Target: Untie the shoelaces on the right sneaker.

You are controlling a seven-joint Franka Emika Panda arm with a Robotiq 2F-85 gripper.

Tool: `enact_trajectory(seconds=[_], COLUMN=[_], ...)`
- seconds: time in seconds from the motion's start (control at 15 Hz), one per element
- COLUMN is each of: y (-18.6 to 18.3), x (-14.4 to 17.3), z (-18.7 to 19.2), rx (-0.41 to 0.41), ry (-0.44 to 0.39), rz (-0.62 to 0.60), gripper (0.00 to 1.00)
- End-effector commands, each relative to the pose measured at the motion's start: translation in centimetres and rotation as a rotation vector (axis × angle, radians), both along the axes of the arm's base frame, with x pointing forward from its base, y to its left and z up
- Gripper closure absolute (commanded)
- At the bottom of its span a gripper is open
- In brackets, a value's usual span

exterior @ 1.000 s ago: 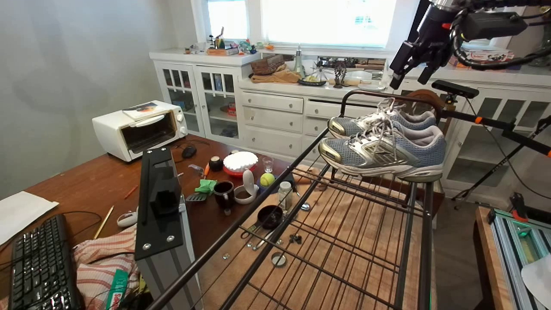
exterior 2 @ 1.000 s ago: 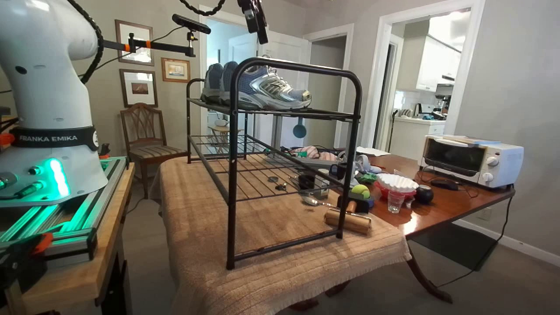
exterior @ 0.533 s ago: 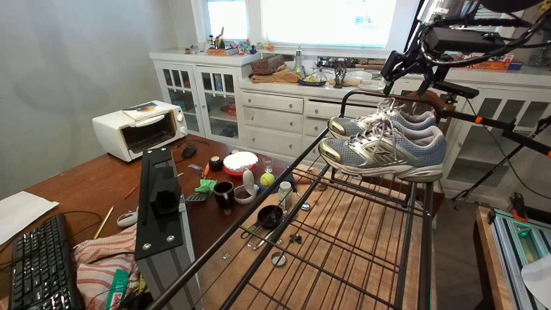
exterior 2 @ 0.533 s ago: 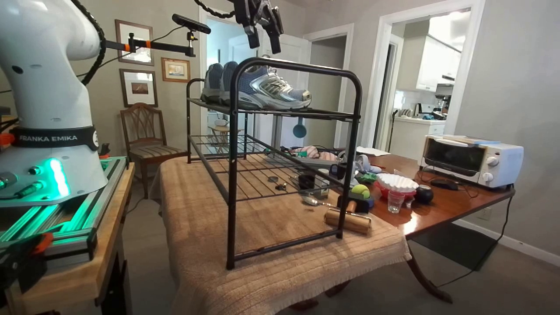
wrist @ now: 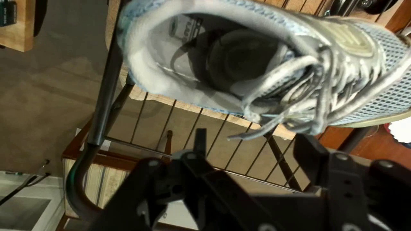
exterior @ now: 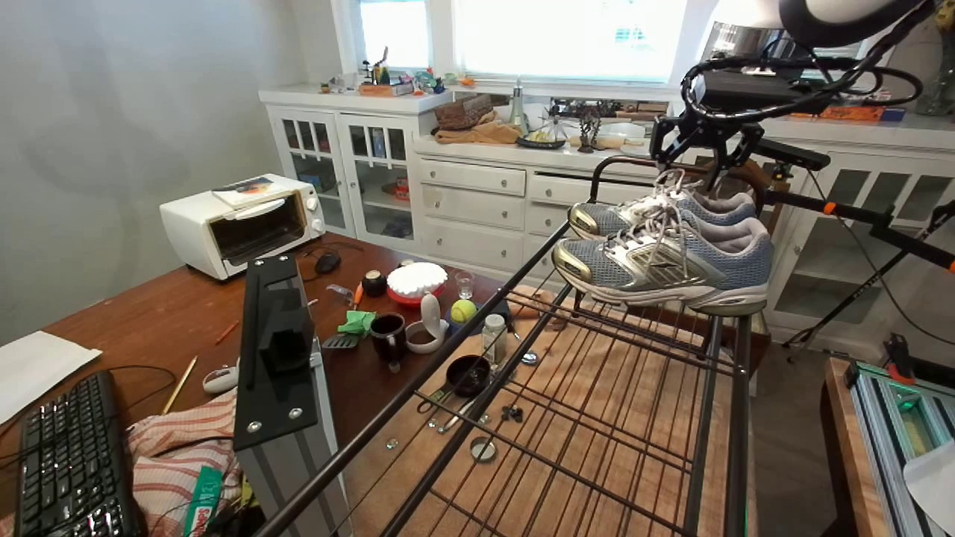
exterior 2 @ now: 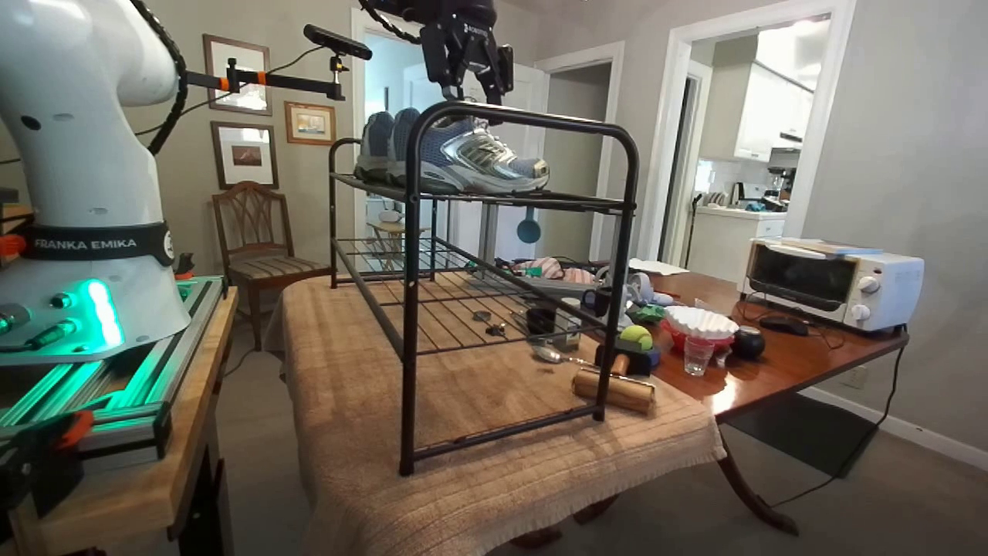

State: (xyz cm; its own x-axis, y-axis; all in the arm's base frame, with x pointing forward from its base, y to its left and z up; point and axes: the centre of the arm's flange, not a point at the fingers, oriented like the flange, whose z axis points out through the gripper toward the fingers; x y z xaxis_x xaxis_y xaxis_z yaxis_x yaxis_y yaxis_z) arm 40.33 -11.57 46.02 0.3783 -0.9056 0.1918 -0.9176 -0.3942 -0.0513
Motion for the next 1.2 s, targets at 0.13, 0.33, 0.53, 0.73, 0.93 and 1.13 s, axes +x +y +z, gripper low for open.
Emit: enact_trajectory(seconds=[0.13,0.33,0.53,0.73,0.93,1.13], y=[-0.5,-1.3,-2.5,-2.9,-1.5,0.3], x=[0.8,-0.3,-1.2,-1.5,-1.3,-1.1], z=[-0.1,1.2,2.4,3.2,3.7,4.1], rx=[0.003,-0.059,-0.081,-0.079,-0.066,-0.063], ry=[-0.006,-0.036,-0.073,-0.095,-0.119,-0.184], rz=[-0.062,-0.124,-0.195,-0.200,-0.104,0.068], gripper=[0.73,0.98,1.00,0.73,0.51,0.29])
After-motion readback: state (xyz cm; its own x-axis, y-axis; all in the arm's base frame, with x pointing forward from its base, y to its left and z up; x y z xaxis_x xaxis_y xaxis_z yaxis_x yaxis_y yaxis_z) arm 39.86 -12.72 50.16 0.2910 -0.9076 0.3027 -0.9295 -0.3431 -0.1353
